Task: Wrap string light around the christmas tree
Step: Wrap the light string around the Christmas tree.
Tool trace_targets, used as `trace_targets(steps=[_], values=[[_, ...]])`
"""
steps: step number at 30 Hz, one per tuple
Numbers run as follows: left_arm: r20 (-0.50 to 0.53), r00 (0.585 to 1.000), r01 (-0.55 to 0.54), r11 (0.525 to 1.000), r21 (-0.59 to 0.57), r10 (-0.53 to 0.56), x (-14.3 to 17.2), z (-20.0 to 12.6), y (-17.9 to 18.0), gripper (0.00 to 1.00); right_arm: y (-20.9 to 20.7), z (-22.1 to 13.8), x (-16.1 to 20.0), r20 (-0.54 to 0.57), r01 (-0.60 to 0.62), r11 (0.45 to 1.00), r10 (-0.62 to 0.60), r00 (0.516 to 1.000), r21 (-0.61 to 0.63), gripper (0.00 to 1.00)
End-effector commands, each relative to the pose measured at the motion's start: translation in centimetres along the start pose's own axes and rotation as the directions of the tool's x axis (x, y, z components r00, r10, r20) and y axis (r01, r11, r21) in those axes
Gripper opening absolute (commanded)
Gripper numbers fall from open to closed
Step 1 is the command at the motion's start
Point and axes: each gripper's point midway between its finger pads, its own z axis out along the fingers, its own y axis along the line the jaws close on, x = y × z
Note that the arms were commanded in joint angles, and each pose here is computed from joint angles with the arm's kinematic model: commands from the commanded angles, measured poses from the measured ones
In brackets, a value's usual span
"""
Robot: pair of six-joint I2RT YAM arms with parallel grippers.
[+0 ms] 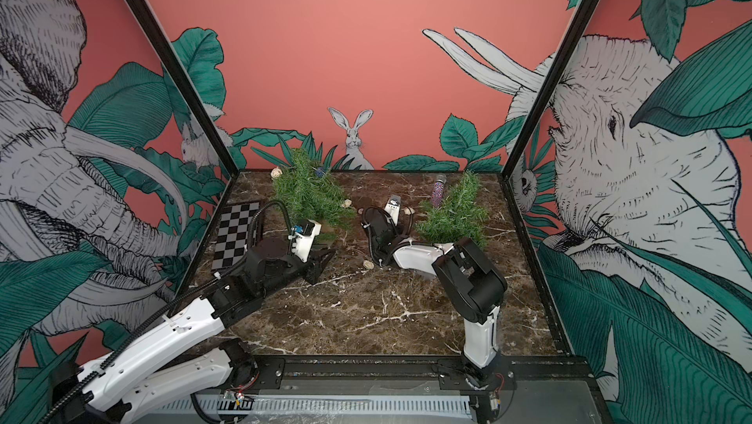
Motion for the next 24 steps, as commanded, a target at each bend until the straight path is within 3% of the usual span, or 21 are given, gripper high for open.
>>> trace_targets(steps=[1, 7, 11, 15, 22, 24], values=[[-0.011, 1.000, 0.018, 1.000, -0.006, -0.019, 0.4, -0.2, 0.2, 0.31, 3.5, -1.7, -5.7, 0.094, 0.111, 0.988, -0.101, 0.990, -0.105, 0.00], [-0.010, 1.000, 0.023, 1.000, -0.010, -0.023, 0.1, -0.5, 0.2, 0.31, 9.4, -4.3, -11.8, 0.168, 0.276, 0.907, -0.233, 0.958, -0.318, 0.00], [-0.009, 1.000, 0.028, 1.000, -0.011, -0.028, 0.0, -0.6, 0.2, 0.31, 14.9, -7.5, -13.1, 0.169, 0.396, 0.729, -0.368, 0.914, -0.559, 0.00], [-0.017, 0.999, 0.034, 0.999, -0.002, -0.034, -0.2, -0.3, 0.0, 0.31, 17.1, -8.7, -11.9, 0.125, 0.429, 0.605, -0.478, 0.869, -0.671, 0.00], [-0.020, 0.999, 0.050, 0.999, -0.007, -0.050, -0.4, -1.5, 0.0, 0.30, 12.9, -9.3, -12.3, 0.066, 0.311, 0.726, -0.345, 0.936, -0.613, 0.00], [-0.029, 0.998, 0.047, 0.999, -0.016, -0.047, -0.2, -2.1, 0.2, 0.30, 12.1, -10.3, -12.7, 0.055, 0.295, 0.736, -0.331, 0.942, -0.610, 0.00]])
